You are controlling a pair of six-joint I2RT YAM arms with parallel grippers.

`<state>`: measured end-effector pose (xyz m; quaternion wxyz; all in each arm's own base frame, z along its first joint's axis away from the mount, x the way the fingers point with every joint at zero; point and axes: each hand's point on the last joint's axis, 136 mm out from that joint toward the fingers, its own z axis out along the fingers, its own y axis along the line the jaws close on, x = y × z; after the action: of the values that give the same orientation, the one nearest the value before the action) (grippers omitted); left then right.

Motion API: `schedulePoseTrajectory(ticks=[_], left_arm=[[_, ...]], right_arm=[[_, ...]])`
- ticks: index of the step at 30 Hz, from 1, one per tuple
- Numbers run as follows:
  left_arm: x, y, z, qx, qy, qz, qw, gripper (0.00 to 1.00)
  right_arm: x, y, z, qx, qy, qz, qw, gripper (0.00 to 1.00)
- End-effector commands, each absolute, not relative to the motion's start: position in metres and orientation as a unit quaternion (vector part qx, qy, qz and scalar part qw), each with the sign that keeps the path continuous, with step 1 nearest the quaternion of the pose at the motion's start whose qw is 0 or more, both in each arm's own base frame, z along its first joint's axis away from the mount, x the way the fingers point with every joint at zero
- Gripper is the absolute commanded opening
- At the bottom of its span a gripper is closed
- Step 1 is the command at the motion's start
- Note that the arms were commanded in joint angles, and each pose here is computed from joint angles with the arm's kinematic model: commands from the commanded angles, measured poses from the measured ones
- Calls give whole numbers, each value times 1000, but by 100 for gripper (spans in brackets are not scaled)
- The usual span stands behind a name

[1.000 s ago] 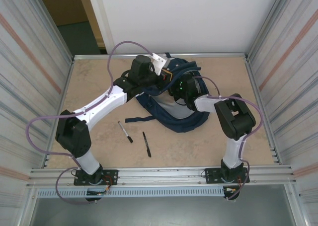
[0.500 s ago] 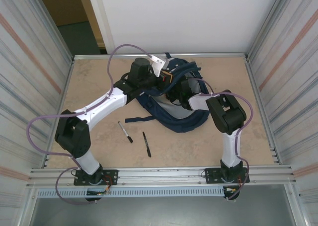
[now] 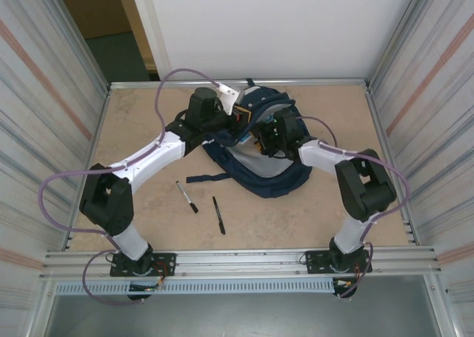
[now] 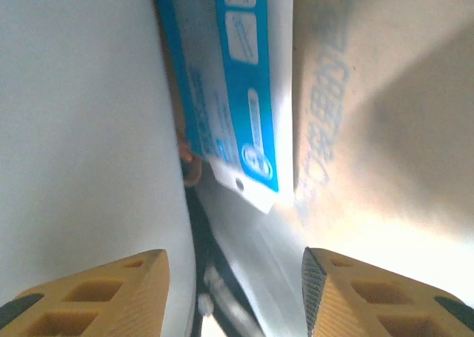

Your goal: Pack the student bag

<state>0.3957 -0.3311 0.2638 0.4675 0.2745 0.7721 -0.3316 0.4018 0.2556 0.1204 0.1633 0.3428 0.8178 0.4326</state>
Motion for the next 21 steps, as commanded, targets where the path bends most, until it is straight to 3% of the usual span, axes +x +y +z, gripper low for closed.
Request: schedulePoseTrajectory(ticks=[1,5,13,17,19,21], left_arm=[[390,-322,296,278,739,-344,508,0],[381,-318,276,285,756,-339,483,0],[369,-320,237,270,778,-365,433,0],[374,-332,223,268,785,-372,415,0],[377,-342,221,261,788,-385,403,19],[377,-346,225,247,786,-407,394,25]], right_arm=[[376,239,135,297,839,416,184,51],[353,201,148,225,869,350,266,61],[300,111,159,175,901,206,340,66],[285,87,173,186,891,212,355,66],[281,88,174,187,887,230,353,70],[281,91,180,188,886,261,333,70]])
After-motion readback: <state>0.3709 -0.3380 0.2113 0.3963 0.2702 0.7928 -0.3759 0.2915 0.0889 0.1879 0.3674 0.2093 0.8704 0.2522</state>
